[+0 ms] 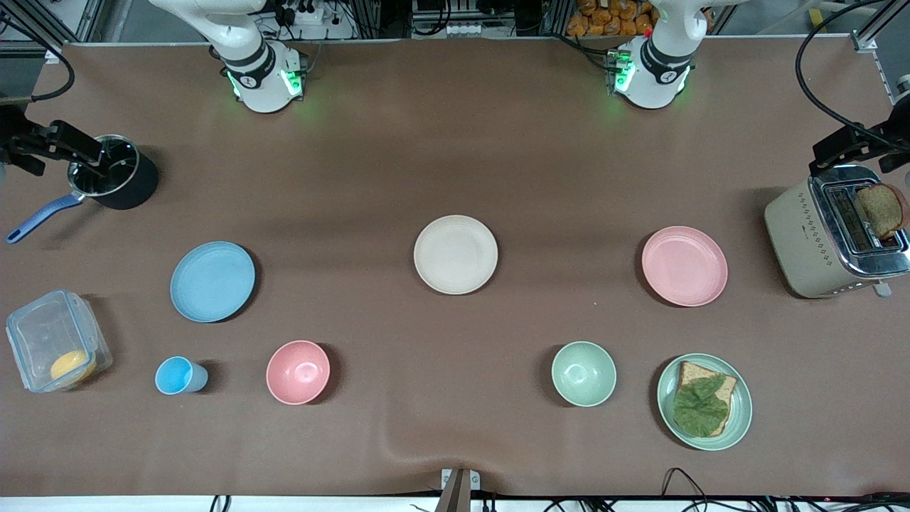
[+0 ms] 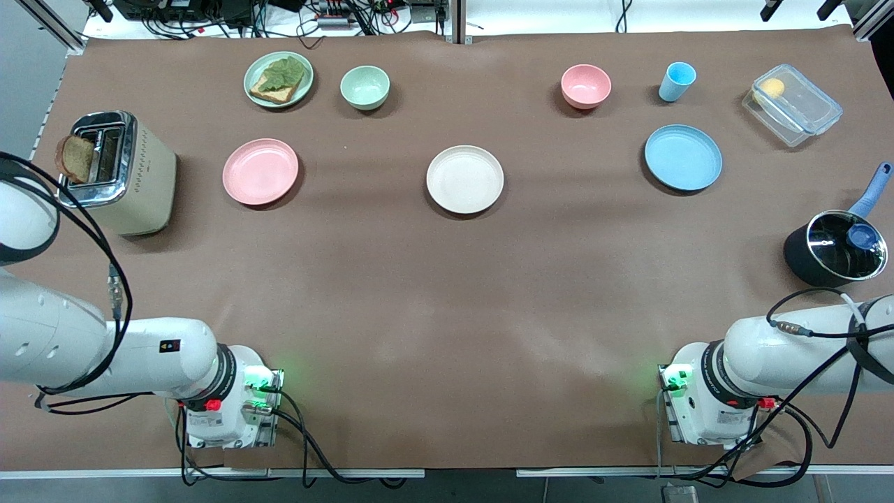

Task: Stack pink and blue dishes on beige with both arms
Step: 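Reach the left gripper to the pink plate while the right gripper reaches the blue plate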

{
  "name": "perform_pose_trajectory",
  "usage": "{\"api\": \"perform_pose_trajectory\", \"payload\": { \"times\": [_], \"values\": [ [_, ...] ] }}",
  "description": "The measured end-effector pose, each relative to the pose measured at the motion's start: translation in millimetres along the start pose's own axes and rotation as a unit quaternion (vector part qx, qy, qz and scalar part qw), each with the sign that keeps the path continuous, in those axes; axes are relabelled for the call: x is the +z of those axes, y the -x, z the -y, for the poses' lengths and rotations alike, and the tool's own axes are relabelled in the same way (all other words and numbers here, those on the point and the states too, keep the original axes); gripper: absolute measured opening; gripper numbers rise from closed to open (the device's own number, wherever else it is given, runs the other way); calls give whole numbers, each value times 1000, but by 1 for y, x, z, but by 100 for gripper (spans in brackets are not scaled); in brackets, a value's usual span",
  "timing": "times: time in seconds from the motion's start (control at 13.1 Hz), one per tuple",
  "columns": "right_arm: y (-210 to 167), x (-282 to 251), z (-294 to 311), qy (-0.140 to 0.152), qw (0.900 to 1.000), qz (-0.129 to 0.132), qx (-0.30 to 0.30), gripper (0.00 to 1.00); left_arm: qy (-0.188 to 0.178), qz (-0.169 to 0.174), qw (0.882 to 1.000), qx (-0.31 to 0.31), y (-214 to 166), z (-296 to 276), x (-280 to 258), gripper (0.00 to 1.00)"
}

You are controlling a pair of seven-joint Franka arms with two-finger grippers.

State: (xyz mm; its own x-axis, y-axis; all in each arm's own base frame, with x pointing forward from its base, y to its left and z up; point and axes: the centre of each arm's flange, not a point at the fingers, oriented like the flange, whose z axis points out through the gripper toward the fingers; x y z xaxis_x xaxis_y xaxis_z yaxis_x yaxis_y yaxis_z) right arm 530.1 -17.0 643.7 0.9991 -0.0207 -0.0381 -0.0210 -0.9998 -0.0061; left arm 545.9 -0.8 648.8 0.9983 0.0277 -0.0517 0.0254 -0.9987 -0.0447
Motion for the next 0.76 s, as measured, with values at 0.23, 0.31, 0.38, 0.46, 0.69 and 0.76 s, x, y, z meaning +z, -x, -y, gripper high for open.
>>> {"api": "perform_pose_trajectory", "payload": {
  "times": [0.23,0.31,0.38,0.46,0.69,0.76],
  "values": [
    [0,0,0,0,1000,0,0,100,0,1,1000,0,0,0,1,100],
    [0,0,0,0,1000,0,0,100,0,5,1000,0,-1,0,4,100],
    [0,0,0,0,1000,0,0,100,0,10,1000,0,-4,0,10,100],
    [0,0,0,0,1000,0,0,100,0,20,1000,-1,-8,1,21,100],
    [0,1,-1,0,1000,1,1,100,2,40,999,-5,-34,7,76,100],
    [-1,2,-1,0,1000,3,1,100,4,39,999,-10,-43,13,104,100]
  ]
}}
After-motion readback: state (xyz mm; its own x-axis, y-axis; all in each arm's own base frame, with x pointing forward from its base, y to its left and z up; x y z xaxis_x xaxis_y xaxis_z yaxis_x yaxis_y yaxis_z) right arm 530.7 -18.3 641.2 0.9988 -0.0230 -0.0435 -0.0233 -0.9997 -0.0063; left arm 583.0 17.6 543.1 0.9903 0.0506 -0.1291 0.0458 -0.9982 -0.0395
